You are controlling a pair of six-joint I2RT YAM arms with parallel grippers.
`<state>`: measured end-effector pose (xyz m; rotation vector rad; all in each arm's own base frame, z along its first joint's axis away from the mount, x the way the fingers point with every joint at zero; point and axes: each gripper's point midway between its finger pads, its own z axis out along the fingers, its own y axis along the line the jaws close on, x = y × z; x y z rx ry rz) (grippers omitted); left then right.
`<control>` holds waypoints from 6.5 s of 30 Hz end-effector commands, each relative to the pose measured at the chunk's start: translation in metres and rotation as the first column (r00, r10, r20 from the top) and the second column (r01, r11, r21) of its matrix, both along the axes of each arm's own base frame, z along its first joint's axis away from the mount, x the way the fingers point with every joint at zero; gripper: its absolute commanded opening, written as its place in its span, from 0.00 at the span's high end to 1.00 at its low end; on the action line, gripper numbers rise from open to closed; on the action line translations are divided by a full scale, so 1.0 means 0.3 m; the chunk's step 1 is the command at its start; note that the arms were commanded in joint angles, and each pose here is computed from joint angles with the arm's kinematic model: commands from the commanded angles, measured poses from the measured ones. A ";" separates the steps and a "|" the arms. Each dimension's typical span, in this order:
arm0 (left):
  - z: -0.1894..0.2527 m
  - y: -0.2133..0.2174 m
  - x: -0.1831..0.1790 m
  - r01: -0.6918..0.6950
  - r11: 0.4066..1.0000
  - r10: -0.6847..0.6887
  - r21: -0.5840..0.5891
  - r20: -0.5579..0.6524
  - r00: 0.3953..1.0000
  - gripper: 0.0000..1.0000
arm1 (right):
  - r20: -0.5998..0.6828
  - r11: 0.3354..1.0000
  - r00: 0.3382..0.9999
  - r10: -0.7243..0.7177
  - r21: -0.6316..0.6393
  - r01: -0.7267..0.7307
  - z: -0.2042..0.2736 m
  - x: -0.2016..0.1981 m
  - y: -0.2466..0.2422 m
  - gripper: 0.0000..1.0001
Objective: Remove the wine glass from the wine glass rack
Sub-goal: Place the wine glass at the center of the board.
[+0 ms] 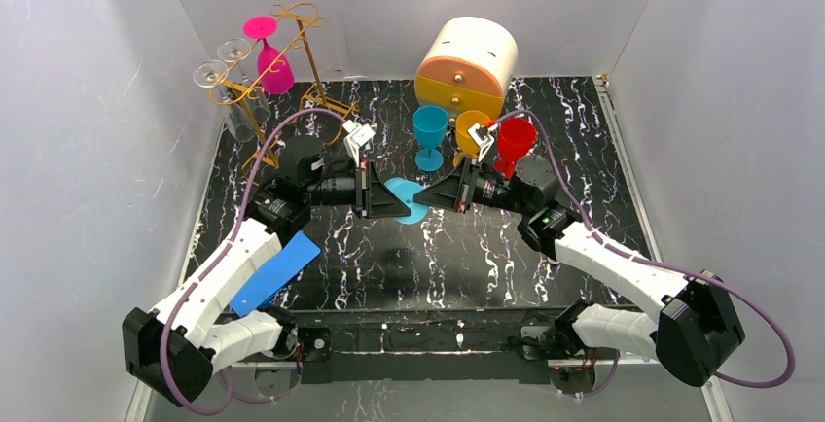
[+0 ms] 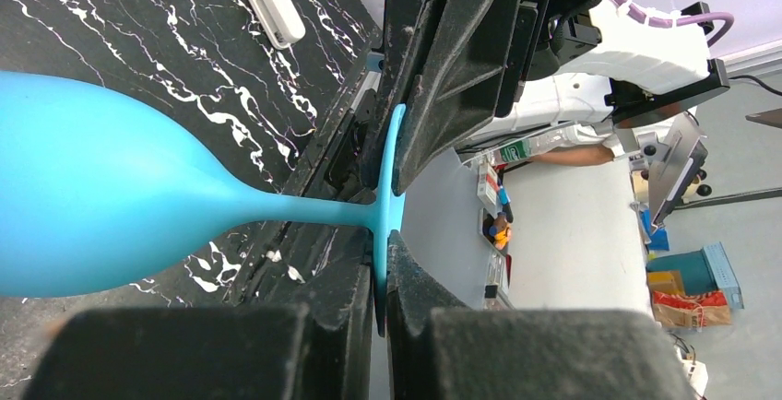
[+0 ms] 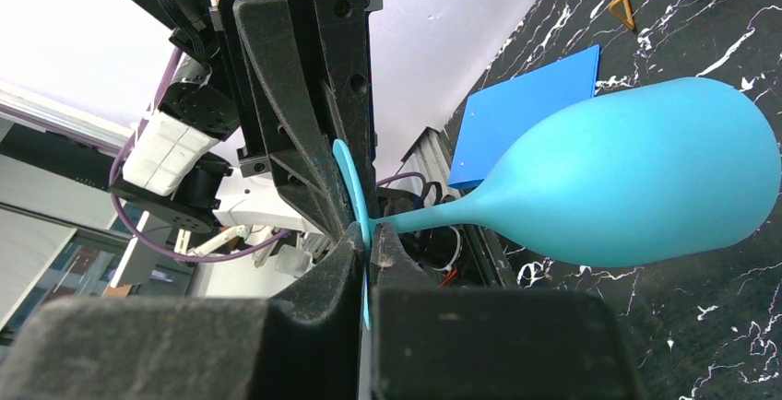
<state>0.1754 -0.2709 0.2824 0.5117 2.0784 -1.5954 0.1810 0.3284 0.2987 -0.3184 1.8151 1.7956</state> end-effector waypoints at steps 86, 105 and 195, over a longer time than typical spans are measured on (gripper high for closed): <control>-0.068 0.107 -0.214 0.427 0.881 -0.401 0.205 0.802 0.442 1.00 | -0.228 0.821 0.805 0.548 -0.040 -0.570 0.121 0.077 -0.029 0.55; -0.085 0.123 -0.226 0.424 0.875 -0.426 0.234 0.788 0.444 1.00 | -0.222 0.815 0.800 0.557 -0.038 -0.578 0.130 0.063 -0.041 0.70; -0.097 0.385 0.246 -0.593 0.674 0.305 0.439 0.567 0.766 0.02 | 0.366 0.215 0.670 -0.646 -0.754 0.620 -0.198 0.404 -0.649 0.99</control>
